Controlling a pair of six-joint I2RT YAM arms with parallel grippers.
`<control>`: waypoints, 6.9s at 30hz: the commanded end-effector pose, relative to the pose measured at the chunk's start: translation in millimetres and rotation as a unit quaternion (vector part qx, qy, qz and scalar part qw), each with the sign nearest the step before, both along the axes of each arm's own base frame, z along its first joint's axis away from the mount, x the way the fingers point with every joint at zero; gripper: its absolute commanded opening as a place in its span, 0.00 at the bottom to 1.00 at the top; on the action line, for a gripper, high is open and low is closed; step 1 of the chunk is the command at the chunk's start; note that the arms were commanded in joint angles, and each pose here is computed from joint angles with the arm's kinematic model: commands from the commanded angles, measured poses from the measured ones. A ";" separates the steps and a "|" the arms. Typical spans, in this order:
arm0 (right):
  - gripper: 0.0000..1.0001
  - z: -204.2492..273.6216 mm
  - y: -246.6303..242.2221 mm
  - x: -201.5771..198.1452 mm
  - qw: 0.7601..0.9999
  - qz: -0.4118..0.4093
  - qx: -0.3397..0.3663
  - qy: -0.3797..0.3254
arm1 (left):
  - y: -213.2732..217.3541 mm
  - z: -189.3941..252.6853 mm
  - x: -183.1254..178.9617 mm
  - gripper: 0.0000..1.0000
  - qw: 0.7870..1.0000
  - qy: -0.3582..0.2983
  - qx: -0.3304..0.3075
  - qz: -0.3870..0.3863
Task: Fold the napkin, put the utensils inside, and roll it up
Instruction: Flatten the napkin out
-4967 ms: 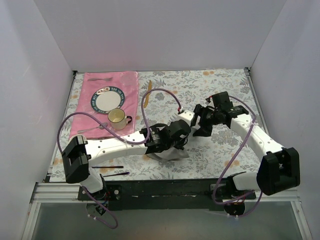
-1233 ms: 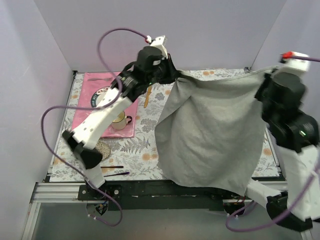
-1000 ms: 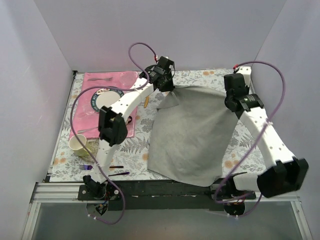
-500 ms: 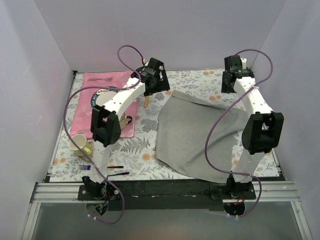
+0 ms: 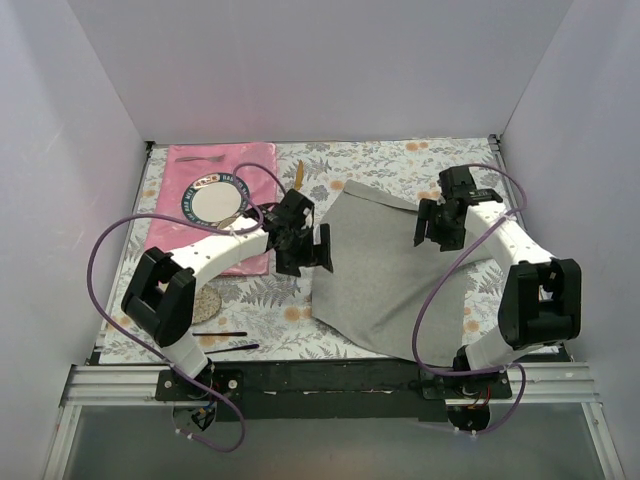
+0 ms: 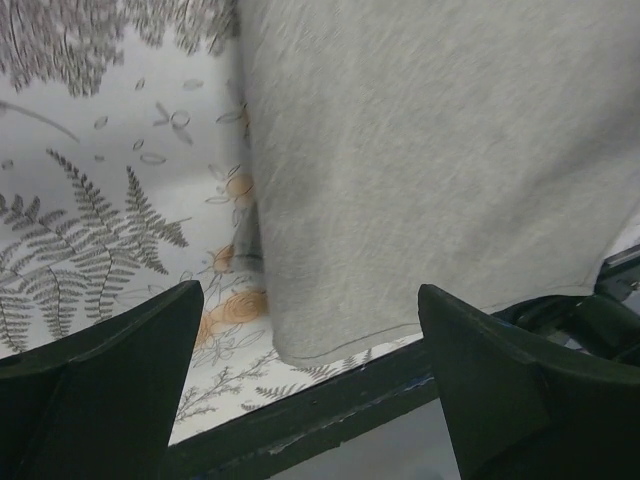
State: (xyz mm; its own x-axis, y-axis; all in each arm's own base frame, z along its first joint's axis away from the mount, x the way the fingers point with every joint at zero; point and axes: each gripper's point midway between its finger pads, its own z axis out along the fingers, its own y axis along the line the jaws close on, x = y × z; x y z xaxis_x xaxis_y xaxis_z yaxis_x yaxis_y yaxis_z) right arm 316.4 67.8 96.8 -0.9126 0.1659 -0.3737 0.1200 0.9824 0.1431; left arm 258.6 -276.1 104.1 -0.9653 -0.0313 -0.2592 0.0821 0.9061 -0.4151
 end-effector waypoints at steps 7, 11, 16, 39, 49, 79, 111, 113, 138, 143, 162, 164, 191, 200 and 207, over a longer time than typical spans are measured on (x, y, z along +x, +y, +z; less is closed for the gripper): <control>0.67 -31.8 -23.0 -31.6 0.993 -0.113 0.015 0.026 | -23.7 -21.1 -2.3 0.71 0.999 0.018 -0.043 -0.013; 0.67 -46.5 -44.7 -33.6 0.990 -0.132 -0.007 0.044 | -31.5 -27.4 3.8 0.44 1.000 0.017 -0.019 -0.016; 0.68 -50.6 -57.3 -24.8 0.991 -0.125 -0.023 0.051 | -38.1 -33.6 2.2 0.32 1.000 0.013 0.016 -0.012; 0.59 5.0 -26.6 -0.6 0.999 -0.024 -0.048 0.001 | 18.8 -16.1 -53.0 0.00 0.997 0.051 -0.018 0.063; 0.60 4.8 -26.8 -6.9 0.999 -0.020 -0.048 0.008 | 5.7 -42.1 -40.2 0.00 0.997 0.057 -0.015 0.044; 0.61 13.8 -23.3 -0.6 0.999 -0.020 -0.049 0.001 | 53.3 -104.9 -53.6 0.00 0.992 0.060 0.088 0.059; 0.84 -16.5 -104.3 -48.2 0.981 -0.185 -0.010 -0.049 | 48.2 -56.6 -29.0 0.02 0.995 -0.063 -0.015 0.070; 0.83 -24.7 -96.3 -68.9 0.980 -0.197 0.008 -0.015 | 40.2 -47.8 -28.0 0.03 0.995 -0.071 -0.034 0.057; 0.17 -99.5 -107.4 -149.6 0.913 -0.403 0.028 0.061 | -48.9 25.6 11.5 0.64 0.977 -0.119 -0.160 -0.078; 0.18 -41.8 -138.1 -126.0 0.904 -0.425 -0.015 -0.047 | -49.2 36.1 17.6 0.65 0.975 -0.138 -0.162 -0.072; 0.68 -24.9 12.6 102.3 0.995 -0.014 0.008 -0.094 | -45.2 34.7 18.1 0.65 0.978 -0.127 -0.157 -0.044; 0.68 -39.5 15.1 114.9 0.996 -0.011 0.002 -0.089 | -44.1 25.2 15.3 0.64 0.980 -0.118 -0.155 -0.043; 0.82 -37.8 24.0 270.8 0.986 0.034 -0.017 -0.164 | -41.2 8.7 59.6 0.67 0.984 -0.131 -0.119 0.018; 0.70 -18.6 90.9 248.2 0.981 0.056 0.078 -0.169 | -44.9 -11.9 69.8 0.60 0.986 -0.104 -0.130 0.019; 0.61 4.3 135.2 223.8 0.973 0.071 0.127 -0.180 | -40.7 -47.7 63.8 0.35 0.992 -0.067 -0.105 0.025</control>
